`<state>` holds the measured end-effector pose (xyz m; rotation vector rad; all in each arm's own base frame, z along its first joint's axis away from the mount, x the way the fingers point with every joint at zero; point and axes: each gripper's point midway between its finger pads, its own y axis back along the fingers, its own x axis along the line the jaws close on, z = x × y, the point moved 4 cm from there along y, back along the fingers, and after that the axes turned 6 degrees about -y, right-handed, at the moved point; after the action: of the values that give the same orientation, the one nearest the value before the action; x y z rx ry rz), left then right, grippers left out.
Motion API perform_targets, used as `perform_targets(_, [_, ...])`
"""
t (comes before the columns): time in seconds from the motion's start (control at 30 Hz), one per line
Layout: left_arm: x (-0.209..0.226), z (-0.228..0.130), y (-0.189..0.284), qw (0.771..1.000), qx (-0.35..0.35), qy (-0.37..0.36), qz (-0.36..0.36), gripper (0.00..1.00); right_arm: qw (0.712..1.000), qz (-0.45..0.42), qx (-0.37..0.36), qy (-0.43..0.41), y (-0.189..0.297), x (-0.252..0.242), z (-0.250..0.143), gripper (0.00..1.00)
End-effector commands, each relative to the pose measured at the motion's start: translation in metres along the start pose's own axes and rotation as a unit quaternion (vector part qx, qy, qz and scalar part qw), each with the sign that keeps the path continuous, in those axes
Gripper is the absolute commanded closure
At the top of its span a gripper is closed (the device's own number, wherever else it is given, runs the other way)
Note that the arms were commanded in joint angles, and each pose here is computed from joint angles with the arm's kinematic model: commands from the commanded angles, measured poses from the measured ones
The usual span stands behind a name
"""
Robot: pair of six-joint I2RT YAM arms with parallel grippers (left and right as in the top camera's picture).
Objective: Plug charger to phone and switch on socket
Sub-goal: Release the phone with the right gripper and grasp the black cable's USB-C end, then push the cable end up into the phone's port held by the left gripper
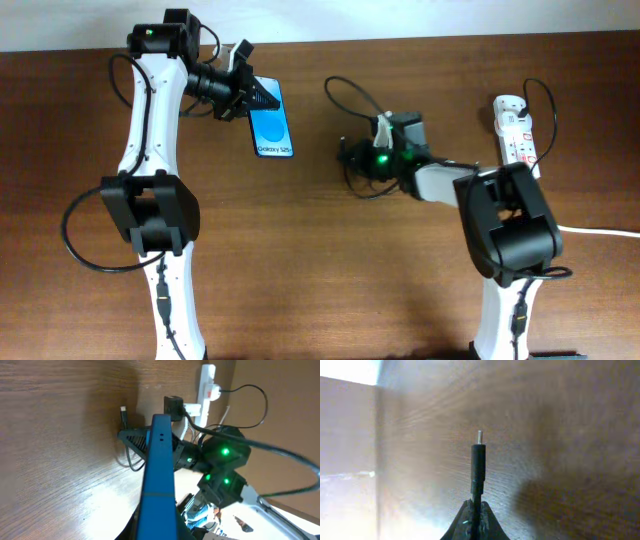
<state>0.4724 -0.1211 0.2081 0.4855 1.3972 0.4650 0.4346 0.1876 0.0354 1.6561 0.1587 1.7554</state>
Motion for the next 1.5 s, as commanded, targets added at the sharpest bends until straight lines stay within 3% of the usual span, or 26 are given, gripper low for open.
perform_targets(0.0, [-0.031, 0.008, 0.008, 0.994, -0.023, -0.037, -0.099, 1.00, 0.986, 0.135, 0.045, 0.089, 0.044, 0.061, 0.013, 0.96])
perform_targets(0.07, [-0.047, 0.014, 0.012, 0.985, -0.037, -0.065, -0.157, 1.00, 0.980, 0.153, 0.033, 0.126, 0.075, 0.098, 0.013, 0.96])
perform_targets(0.13, [-0.056, 0.020, 0.016, 0.976, -0.050, -0.096, -0.191, 1.00, 0.984, 0.084, -0.016, 0.155, 0.113, 0.118, 0.011, 0.96])
perform_targets(0.2, [-0.061, 0.025, 0.019, 0.969, -0.060, -0.123, -0.205, 1.00, 0.981, 0.068, -0.054, 0.174, 0.158, 0.147, 0.005, 0.96])
perform_targets(0.3, [-0.087, 0.033, 0.033, 0.927, -0.079, -0.216, -0.295, 1.00, 0.980, 0.067, -0.067, 0.174, 0.204, 0.171, -0.016, 0.96])
perform_targets(0.4, [-0.095, 0.046, 0.036, 0.931, -0.072, -0.200, -0.296, 1.00, 0.981, 0.081, -0.029, 0.174, 0.188, 0.189, -0.044, 0.96])
perform_targets(0.47, [-0.103, 0.064, 0.040, 0.945, -0.072, -0.152, -0.282, 1.00, 0.980, 0.105, -0.005, 0.169, 0.168, 0.205, -0.058, 0.96])
perform_targets(0.53, [-0.117, 0.077, 0.044, 0.955, -0.062, -0.065, -0.282, 1.00, 0.983, 0.129, 0.009, 0.128, 0.152, 0.218, -0.063, 0.96])
perform_targets(0.63, [-0.137, 0.082, 0.049, 0.953, -0.053, -0.048, -0.294, 1.00, 0.979, 0.164, 0.008, 0.124, 0.136, 0.233, -0.060, 0.96])
perform_targets(1.0, [-0.158, 0.063, 0.030, 0.946, 0.002, -0.098, -0.310, 1.00, 0.966, 0.210, -0.046, 0.146, 0.149, 0.250, -0.036, 0.96])
perform_targets(1.47, [-0.159, 0.069, 0.027, 0.946, -0.027, -0.112, -0.303, 1.00, 0.964, 0.218, -0.040, 0.147, 0.151, 0.252, -0.036, 0.96])
